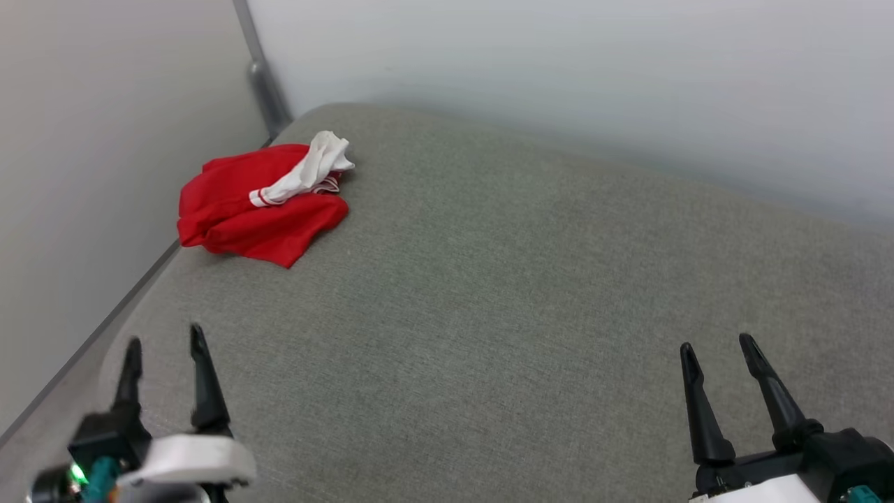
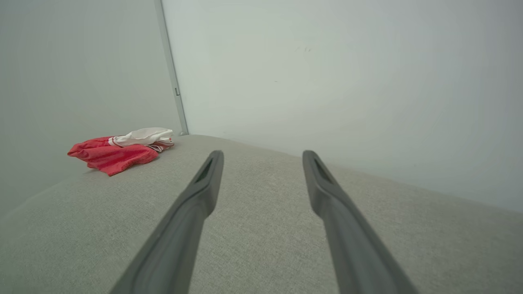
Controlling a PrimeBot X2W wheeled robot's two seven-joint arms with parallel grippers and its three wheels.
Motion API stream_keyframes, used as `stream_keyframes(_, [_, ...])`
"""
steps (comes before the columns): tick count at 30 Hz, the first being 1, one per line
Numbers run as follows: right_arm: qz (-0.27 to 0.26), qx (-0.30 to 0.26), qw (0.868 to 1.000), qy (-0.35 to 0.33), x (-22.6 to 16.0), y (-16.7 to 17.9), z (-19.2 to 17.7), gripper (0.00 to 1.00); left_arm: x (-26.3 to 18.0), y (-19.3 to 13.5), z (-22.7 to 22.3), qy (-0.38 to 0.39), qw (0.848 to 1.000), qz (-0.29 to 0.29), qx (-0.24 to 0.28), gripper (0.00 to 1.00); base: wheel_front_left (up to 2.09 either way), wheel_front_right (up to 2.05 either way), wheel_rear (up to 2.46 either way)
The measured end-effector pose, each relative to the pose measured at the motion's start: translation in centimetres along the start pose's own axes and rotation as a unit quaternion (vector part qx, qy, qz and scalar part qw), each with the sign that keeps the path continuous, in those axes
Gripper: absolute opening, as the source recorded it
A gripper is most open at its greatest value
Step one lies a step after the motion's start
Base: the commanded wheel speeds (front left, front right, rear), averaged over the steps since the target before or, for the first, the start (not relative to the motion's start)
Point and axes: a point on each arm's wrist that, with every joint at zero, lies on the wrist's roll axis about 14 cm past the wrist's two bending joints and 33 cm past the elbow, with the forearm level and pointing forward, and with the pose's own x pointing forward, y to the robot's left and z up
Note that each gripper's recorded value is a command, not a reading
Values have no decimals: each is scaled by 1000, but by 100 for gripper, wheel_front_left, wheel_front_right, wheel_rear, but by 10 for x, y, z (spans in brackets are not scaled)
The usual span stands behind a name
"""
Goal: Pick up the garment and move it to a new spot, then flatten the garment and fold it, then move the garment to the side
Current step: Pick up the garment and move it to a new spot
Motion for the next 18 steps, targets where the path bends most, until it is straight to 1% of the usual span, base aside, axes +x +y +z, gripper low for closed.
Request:
stream_keyframes(5, [-14,-15,1000,1,9,-16,-6,100,52,3,31,-52,998,-13,18,100,0,0,0])
stream_keyframes(6, [-16,-16,1000,2,12,-19,-8,100,63,3,38,-62,998,-17,29,100,0,0,0])
stream_keyframes(9, [-26,-23,999,3,19,-29,-15,100,99,3,63,-99,994,-18,33,100,0,0,0])
stream_keyframes(12, [-36,-32,999,3,26,-42,-21,100,131,3,79,-120,991,-24,52,100,0,0,0])
stream_keyframes(15, [-49,-39,998,7,33,-56,-30,100,164,-2,90,-136,988,-33,60,100,0,0,0])
stream_keyframes(18, [-62,-45,997,14,37,-70,-43,100,193,-11,84,-127,987,-46,81,100,0,0,0])
